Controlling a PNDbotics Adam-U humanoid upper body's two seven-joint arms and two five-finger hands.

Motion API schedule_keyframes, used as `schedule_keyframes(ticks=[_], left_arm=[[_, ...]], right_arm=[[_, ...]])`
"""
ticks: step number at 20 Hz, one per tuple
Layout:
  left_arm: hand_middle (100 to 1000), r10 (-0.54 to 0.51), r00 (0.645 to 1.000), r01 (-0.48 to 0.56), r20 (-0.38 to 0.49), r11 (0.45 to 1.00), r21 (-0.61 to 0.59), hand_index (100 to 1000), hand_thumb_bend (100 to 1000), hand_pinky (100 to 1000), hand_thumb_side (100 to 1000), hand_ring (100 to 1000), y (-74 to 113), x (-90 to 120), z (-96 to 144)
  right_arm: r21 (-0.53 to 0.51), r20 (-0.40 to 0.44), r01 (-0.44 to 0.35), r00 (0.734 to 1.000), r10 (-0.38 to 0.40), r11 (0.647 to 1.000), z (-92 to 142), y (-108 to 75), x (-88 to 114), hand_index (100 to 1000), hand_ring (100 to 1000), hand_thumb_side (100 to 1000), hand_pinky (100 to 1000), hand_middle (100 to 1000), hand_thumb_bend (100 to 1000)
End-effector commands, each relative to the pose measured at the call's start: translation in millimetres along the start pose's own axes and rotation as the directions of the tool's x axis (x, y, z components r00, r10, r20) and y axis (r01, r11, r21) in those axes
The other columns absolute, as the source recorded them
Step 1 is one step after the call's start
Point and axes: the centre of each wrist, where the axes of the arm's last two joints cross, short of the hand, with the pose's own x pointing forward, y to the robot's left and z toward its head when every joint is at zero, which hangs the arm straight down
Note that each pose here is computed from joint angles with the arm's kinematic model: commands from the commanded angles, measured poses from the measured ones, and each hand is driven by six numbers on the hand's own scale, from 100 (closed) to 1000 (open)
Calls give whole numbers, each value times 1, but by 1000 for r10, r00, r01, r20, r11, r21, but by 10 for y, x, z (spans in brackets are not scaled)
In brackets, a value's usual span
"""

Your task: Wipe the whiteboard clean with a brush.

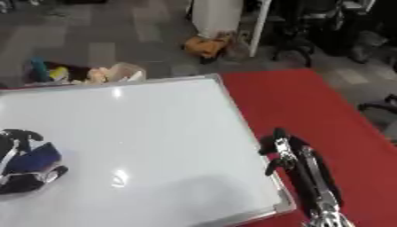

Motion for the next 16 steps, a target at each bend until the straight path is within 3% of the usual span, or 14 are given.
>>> schedule_keyframes(ticks=[1,10,16], left_arm=[[413,-13,1000,13,-7,999,36,729,622,256,515,537,119,-55,-22],[411,-9,1000,9,2,1000,17,736,626,252,513,536,79,-18,-45],[477,-33,999,33,7,999,-25,767,692,308,571,578,38,-22,-52]], right_arm=[[-1,32,-19,999,19,1000,-24,-46,75,601,584,840,315,492,100],[0,30,-19,999,19,1000,-21,-43,73,601,584,840,314,492,100],[0,30,-20,999,20,1000,-21,-43,72,601,584,840,314,492,100]])
